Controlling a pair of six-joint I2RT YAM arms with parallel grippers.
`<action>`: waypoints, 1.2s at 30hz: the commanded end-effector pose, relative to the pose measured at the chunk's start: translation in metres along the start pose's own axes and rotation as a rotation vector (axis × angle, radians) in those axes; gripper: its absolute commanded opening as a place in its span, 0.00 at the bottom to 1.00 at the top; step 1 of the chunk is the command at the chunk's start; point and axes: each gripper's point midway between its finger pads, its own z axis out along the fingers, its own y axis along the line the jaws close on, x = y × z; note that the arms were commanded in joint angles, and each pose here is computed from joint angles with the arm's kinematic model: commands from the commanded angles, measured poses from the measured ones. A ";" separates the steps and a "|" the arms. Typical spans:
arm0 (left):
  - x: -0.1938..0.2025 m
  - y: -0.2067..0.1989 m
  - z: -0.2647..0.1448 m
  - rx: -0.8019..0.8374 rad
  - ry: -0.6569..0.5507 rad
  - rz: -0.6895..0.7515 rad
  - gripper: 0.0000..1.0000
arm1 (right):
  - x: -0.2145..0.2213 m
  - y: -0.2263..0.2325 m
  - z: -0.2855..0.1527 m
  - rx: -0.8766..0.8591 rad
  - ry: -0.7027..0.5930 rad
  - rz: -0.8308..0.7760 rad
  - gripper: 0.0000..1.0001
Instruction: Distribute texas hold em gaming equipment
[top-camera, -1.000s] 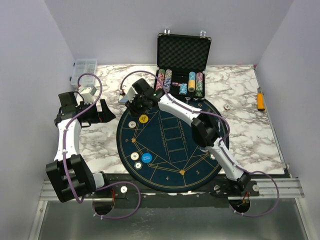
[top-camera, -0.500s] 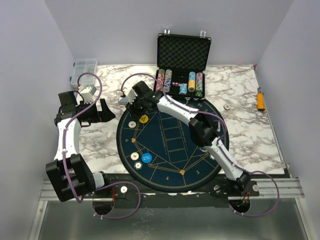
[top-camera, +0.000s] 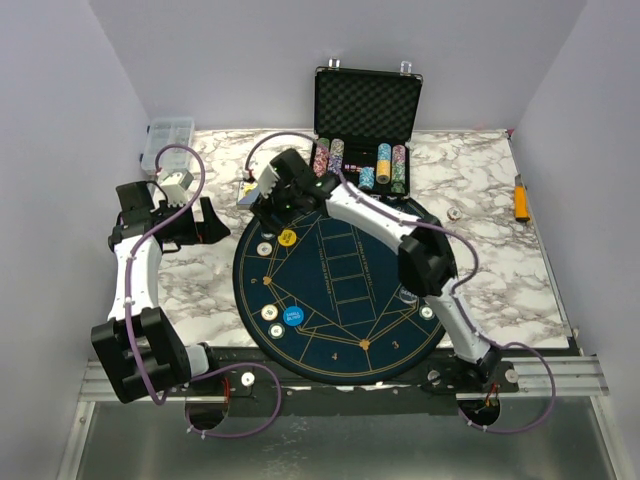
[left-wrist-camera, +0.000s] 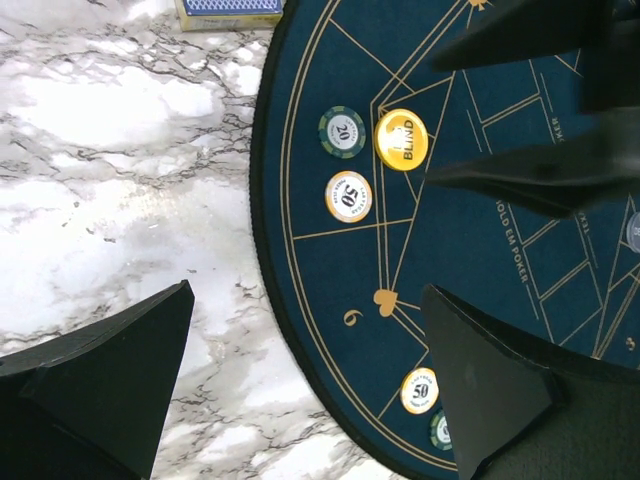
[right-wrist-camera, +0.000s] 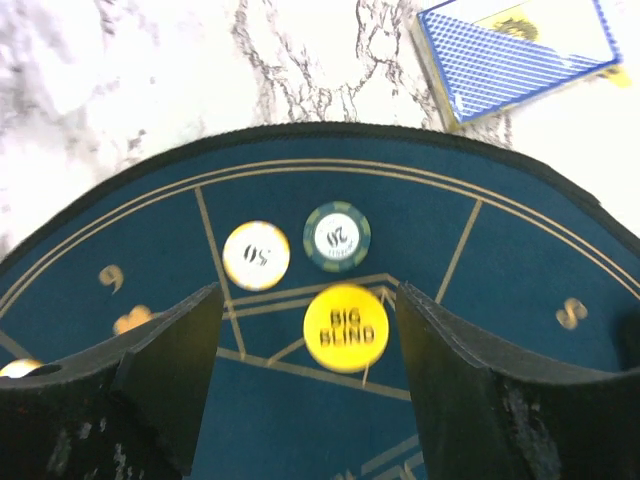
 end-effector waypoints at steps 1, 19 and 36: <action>-0.010 -0.003 -0.013 -0.039 -0.042 0.117 0.98 | -0.043 -0.009 -0.090 0.067 -0.103 0.005 0.76; 0.009 -0.044 -0.001 -0.024 0.012 0.277 0.99 | 0.209 -0.178 -0.357 0.520 0.109 0.552 0.87; 0.014 -0.043 -0.001 -0.029 0.017 0.280 0.98 | 0.345 -0.241 -0.330 0.558 0.317 0.706 0.78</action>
